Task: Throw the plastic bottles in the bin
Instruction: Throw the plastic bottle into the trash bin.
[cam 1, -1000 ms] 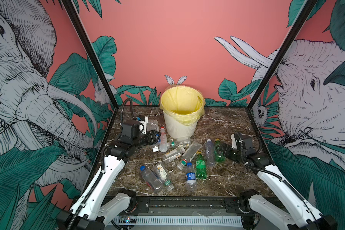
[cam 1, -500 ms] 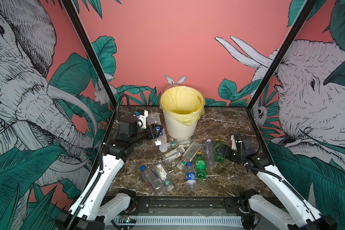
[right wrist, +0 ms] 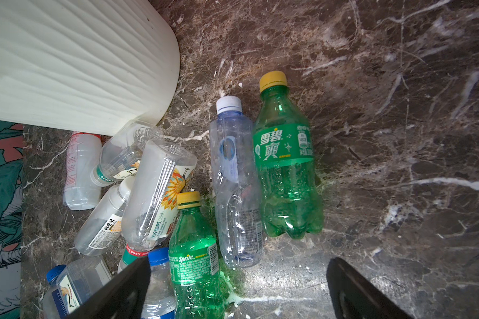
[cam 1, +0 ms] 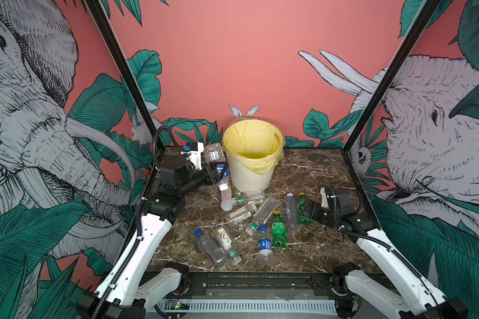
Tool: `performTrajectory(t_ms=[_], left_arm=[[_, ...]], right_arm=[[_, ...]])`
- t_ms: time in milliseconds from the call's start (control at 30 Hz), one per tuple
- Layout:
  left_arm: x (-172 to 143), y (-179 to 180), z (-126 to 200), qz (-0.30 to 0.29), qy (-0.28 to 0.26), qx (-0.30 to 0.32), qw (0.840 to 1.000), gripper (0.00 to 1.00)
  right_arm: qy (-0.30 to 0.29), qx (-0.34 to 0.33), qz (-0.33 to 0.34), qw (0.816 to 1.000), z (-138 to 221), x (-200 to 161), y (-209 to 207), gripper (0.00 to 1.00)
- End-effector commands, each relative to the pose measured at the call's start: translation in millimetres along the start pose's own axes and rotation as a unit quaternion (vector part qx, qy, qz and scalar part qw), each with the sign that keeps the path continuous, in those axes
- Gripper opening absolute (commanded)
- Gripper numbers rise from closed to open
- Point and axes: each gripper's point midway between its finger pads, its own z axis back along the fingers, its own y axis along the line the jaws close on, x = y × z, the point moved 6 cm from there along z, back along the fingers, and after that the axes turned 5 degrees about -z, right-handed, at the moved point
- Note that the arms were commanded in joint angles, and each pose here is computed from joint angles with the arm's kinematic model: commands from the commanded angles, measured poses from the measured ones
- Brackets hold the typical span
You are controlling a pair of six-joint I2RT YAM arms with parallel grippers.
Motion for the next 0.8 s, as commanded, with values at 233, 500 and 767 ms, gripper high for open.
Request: performTrajectory(t_ms=[233,500,767], left_arm=[[-10.9,-2.4,10.1,-0.012,-0.041,-0.032,0.999,0.60],[13.2,-12.5,2.1,-0.012,-0.059,-0.049,0.997,0.60],[80.9,-14.9,-71.8,0.019,-0.039,-0.057,0.997,0.64]], right_arm=[[0.006,-0.007,0.001,1.000,-7.2,-1.7,-4.1,0.99],[0.008,-0.006,0.001,1.000,-8.5,-1.3,-3.1,0.99],[-0.002,-0.005,-0.003,1.000,-1.9,1.8,-1.7,0.99]])
